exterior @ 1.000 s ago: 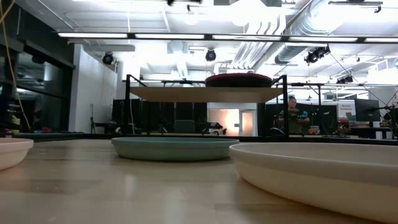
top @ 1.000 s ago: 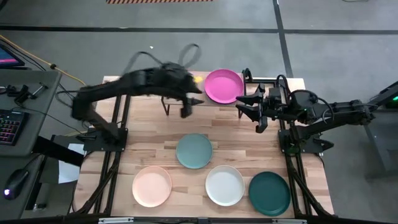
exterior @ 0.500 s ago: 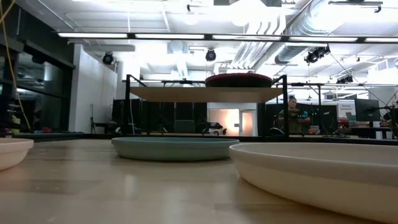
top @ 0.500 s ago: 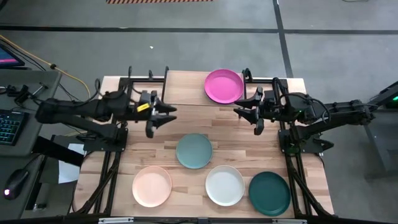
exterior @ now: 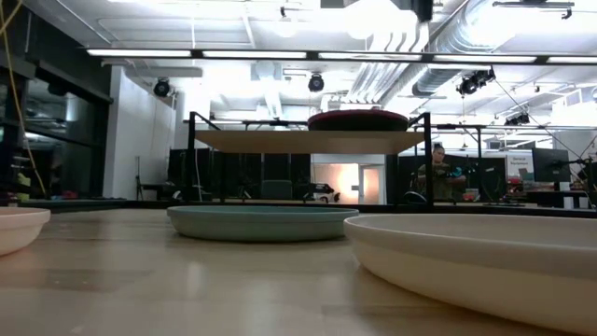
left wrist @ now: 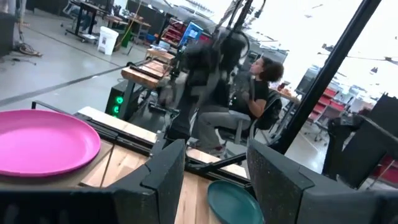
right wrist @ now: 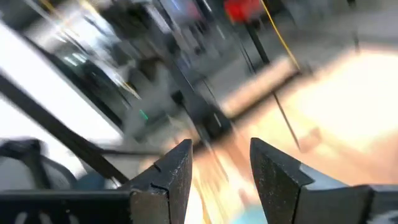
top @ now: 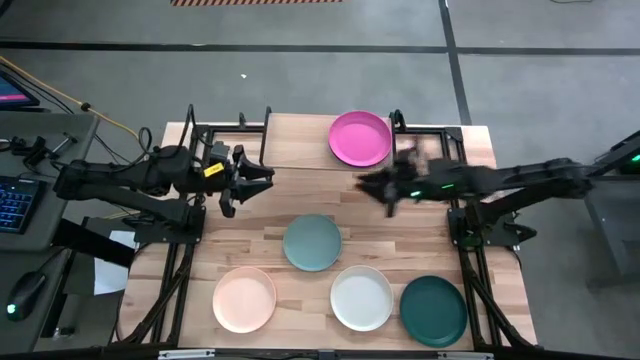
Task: Place and stack plates onto a shelf
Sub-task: Put the gray plate on the shelf
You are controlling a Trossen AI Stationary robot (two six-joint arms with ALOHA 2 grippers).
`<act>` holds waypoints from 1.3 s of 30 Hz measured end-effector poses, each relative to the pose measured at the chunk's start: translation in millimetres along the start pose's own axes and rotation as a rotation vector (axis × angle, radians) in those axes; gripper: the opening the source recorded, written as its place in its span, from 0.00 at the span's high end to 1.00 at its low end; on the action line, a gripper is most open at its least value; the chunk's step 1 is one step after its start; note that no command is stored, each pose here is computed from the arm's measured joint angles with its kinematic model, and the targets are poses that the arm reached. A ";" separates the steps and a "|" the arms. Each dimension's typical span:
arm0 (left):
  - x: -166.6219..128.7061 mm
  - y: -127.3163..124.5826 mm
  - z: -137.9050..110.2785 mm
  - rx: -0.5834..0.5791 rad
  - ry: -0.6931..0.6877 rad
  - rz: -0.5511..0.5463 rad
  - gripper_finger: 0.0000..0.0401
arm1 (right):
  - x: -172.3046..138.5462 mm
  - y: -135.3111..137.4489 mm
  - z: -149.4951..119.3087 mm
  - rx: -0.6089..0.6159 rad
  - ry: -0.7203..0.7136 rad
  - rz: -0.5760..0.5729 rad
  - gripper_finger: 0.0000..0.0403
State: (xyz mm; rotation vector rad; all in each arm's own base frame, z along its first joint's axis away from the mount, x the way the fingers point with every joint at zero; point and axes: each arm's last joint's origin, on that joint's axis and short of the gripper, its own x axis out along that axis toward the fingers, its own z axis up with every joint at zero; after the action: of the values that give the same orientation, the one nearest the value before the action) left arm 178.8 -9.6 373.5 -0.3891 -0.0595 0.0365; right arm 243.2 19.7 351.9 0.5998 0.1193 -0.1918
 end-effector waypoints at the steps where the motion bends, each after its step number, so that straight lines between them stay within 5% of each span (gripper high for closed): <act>1: 0.2 0.0 0.0 -0.007 0.000 0.000 0.60 | 12.2 -2.0 -8.3 0.020 0.058 -0.041 0.64; 9: 1.1 0.6 -0.4 -0.068 -0.004 0.017 0.60 | 86.4 -24.1 -77.9 0.113 0.442 -0.259 0.64; 15: 1.2 0.7 -0.6 -0.001 -0.002 0.019 0.60 | 116.7 -46.5 -123.9 0.217 0.582 -0.402 0.64; 23: 1.1 1.1 -0.4 0.142 -0.005 0.031 0.60 | 133.3 -71.9 -164.3 0.333 0.624 -0.616 0.64; 39: 1.1 1.1 -1.0 0.161 0.003 0.027 0.60 | 131.8 -66.1 -182.8 0.379 0.579 -0.691 0.66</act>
State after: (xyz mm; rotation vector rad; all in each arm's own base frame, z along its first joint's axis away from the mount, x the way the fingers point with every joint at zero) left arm 179.9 -8.9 372.1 -0.2285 -0.0479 0.0667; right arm 347.5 51.6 143.9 0.9654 0.8703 -0.7184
